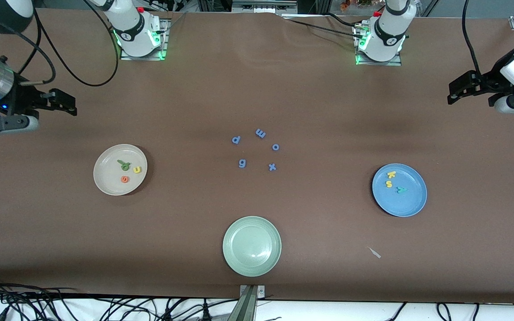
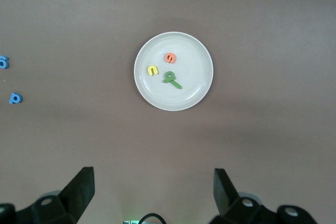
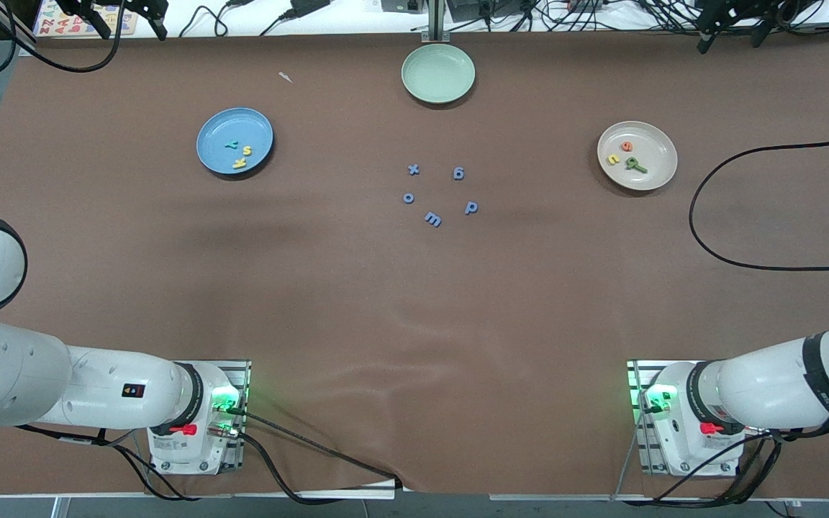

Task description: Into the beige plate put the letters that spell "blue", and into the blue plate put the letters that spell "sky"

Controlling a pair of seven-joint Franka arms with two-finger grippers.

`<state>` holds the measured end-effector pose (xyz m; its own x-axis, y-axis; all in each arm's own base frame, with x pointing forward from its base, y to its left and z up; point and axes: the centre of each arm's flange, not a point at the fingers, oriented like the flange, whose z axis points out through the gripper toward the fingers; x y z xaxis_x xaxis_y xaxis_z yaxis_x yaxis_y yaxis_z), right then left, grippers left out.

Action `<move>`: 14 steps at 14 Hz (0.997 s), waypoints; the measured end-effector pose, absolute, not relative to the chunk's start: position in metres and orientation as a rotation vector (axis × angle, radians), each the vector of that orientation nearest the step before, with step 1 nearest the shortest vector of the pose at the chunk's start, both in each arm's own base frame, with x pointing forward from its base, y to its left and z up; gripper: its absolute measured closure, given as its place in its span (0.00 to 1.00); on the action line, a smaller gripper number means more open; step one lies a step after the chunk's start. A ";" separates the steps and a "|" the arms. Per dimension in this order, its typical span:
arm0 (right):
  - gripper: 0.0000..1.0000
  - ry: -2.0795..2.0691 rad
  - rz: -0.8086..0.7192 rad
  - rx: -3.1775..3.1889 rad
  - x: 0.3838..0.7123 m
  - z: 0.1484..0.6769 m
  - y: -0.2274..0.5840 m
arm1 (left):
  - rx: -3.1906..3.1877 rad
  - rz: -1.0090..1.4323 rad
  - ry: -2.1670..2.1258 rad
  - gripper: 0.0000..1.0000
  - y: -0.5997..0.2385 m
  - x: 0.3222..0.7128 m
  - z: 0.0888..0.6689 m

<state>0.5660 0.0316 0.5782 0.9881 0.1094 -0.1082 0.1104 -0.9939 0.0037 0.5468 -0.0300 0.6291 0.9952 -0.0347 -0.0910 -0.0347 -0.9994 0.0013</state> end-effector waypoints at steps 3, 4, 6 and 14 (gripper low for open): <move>0.00 0.109 -0.167 3.127 0.567 0.578 0.013 | -3.137 0.147 0.053 0.00 -0.030 0.547 0.629; 0.00 0.092 -0.163 3.128 0.567 0.578 0.007 | -3.137 0.151 0.053 0.00 -0.030 0.546 0.629; 0.00 0.070 -0.148 3.130 0.568 0.579 -0.001 | -3.136 0.169 0.053 0.00 -0.029 0.545 0.628; 0.00 0.049 -0.137 3.131 0.571 0.577 -0.008 | -3.135 0.174 0.053 0.00 -0.029 0.545 0.627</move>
